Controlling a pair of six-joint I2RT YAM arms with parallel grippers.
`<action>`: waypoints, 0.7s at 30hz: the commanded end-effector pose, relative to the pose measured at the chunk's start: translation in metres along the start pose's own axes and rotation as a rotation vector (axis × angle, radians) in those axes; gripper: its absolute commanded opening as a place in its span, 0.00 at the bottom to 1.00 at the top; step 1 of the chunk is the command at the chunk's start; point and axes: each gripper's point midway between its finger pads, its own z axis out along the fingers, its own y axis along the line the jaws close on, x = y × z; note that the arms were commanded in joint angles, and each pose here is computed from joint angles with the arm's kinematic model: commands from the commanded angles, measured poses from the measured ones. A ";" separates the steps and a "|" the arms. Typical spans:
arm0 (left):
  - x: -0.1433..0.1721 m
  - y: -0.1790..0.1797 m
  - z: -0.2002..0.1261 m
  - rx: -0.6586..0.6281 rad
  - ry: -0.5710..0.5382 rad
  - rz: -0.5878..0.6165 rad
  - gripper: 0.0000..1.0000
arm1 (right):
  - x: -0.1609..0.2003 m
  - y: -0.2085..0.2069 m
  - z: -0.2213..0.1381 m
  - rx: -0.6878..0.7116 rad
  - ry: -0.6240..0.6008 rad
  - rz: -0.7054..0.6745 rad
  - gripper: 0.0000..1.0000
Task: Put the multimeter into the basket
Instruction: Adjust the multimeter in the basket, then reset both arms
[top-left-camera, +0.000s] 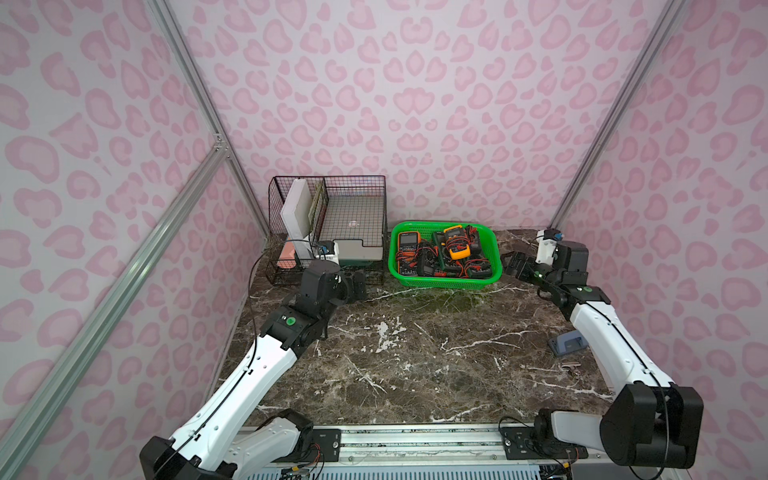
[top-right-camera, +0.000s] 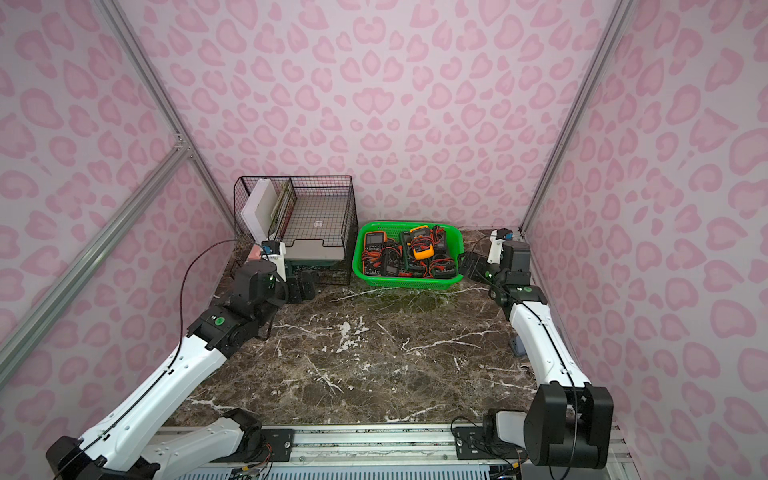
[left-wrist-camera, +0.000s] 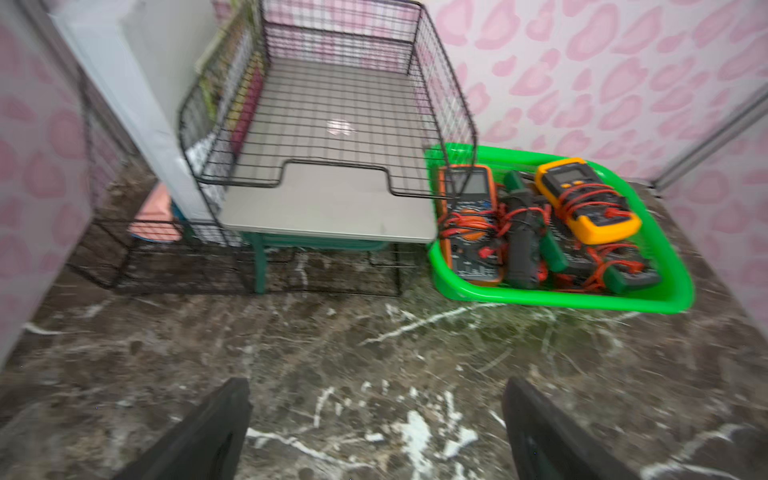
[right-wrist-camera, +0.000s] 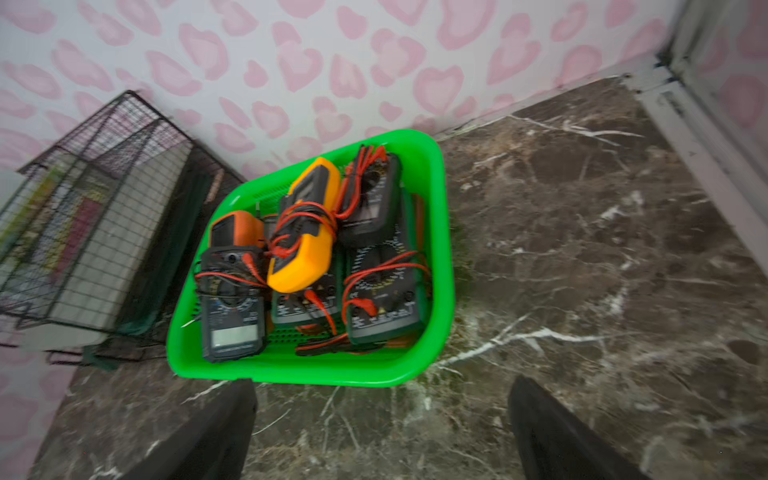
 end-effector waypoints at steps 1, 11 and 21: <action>-0.020 0.044 -0.005 -0.260 -0.134 0.093 0.99 | -0.010 -0.031 -0.003 0.128 -0.134 -0.050 0.99; 0.026 0.097 0.005 -0.439 -0.175 0.166 0.99 | 0.019 -0.091 -0.021 0.365 -0.369 -0.103 0.99; 0.082 0.123 0.052 -0.389 -0.139 0.085 0.98 | 0.052 -0.114 -0.029 0.446 -0.396 -0.200 0.99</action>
